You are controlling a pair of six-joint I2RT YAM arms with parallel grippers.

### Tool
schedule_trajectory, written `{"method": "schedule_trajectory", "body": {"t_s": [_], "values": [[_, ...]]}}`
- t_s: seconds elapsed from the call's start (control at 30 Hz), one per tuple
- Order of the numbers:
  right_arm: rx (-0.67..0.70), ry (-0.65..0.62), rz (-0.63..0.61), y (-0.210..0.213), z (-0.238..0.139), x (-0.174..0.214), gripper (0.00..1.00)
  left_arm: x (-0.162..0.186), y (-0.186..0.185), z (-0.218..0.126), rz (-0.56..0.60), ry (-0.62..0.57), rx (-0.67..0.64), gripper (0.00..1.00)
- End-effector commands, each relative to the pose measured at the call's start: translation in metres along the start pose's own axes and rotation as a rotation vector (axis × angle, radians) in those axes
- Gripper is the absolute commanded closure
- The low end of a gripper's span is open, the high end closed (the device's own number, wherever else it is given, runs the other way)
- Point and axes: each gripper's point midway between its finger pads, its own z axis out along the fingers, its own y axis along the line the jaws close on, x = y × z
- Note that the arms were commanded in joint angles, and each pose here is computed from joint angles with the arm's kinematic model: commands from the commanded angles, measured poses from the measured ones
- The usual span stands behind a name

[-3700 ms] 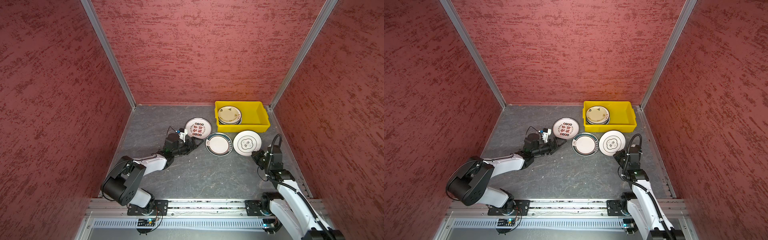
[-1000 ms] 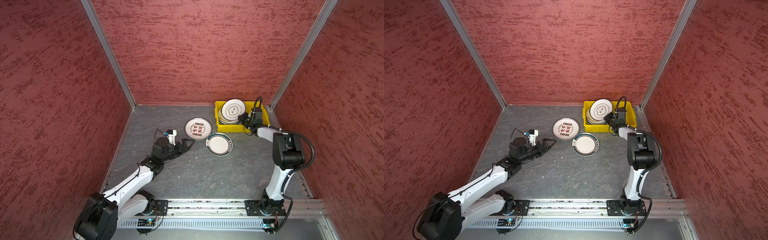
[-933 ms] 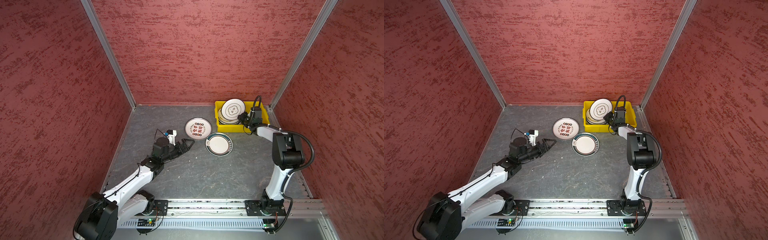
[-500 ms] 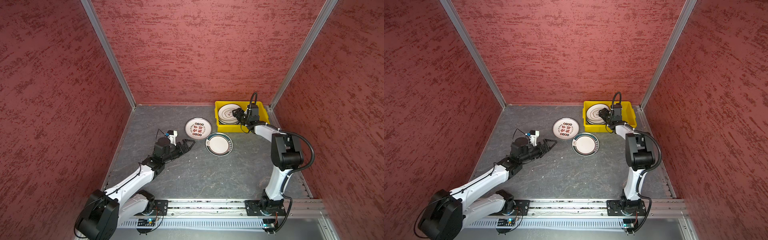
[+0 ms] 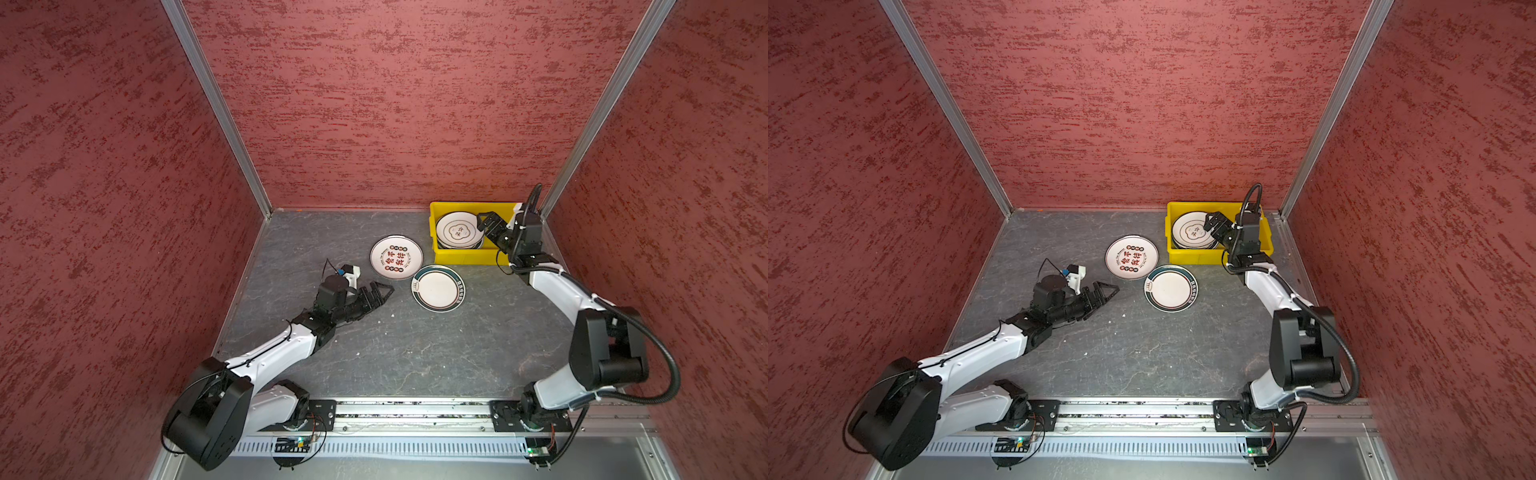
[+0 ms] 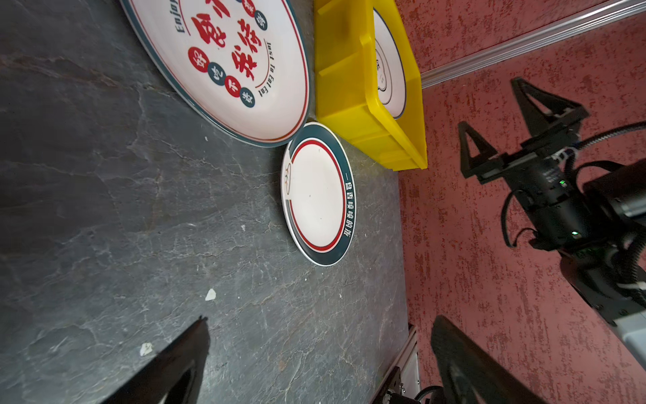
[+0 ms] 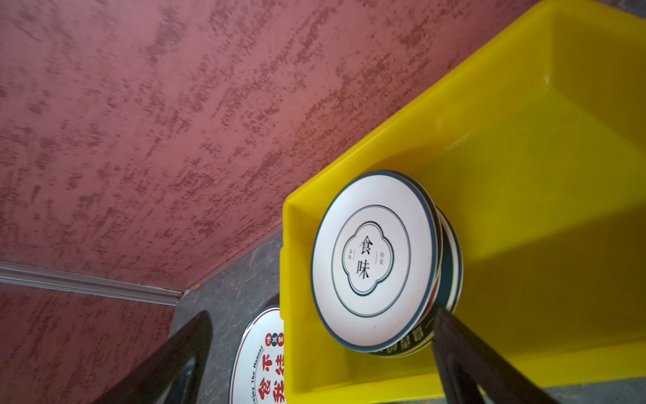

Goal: Place the plates into the plastic bin on the countertop
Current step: 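Lower the plate onto the stack, open and withdraw the right gripper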

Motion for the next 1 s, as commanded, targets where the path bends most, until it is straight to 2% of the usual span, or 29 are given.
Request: {"method": "schedule_trajectory", "body": {"t_s": [0.0, 0.1, 0.4, 0.67, 0.8, 0.97], "values": [[-0.053, -0.018, 0.004, 0.011, -0.022, 0.001, 0.01, -0.011, -0.016, 0.008, 0.034, -0.023, 0.036, 0.01], [-0.113, -0.023, 0.042, 0.012, -0.041, 0.01, 0.01, -0.009, -0.014, 0.018, 0.032, -0.004, 0.044, 0.01], [-0.218, 0.087, 0.062, 0.013, -0.079, 0.049, 0.01, -0.001, -0.009, 0.058, 0.013, 0.072, 0.094, 0.01], [-0.32, 0.161, 0.155, 0.015, -0.121, 0.083, 0.01, 0.011, 0.005, 0.096, -0.06, 0.158, 0.154, 0.25], [-0.357, 0.193, 0.17, 0.017, -0.134, 0.095, 0.01, 0.019, 0.012, 0.114, -0.088, 0.191, 0.153, 0.27], [-0.321, 0.209, 0.156, 0.01, -0.14, 0.102, 0.01, 0.025, 0.013, 0.132, -0.077, 0.206, 0.137, 0.31]]}}
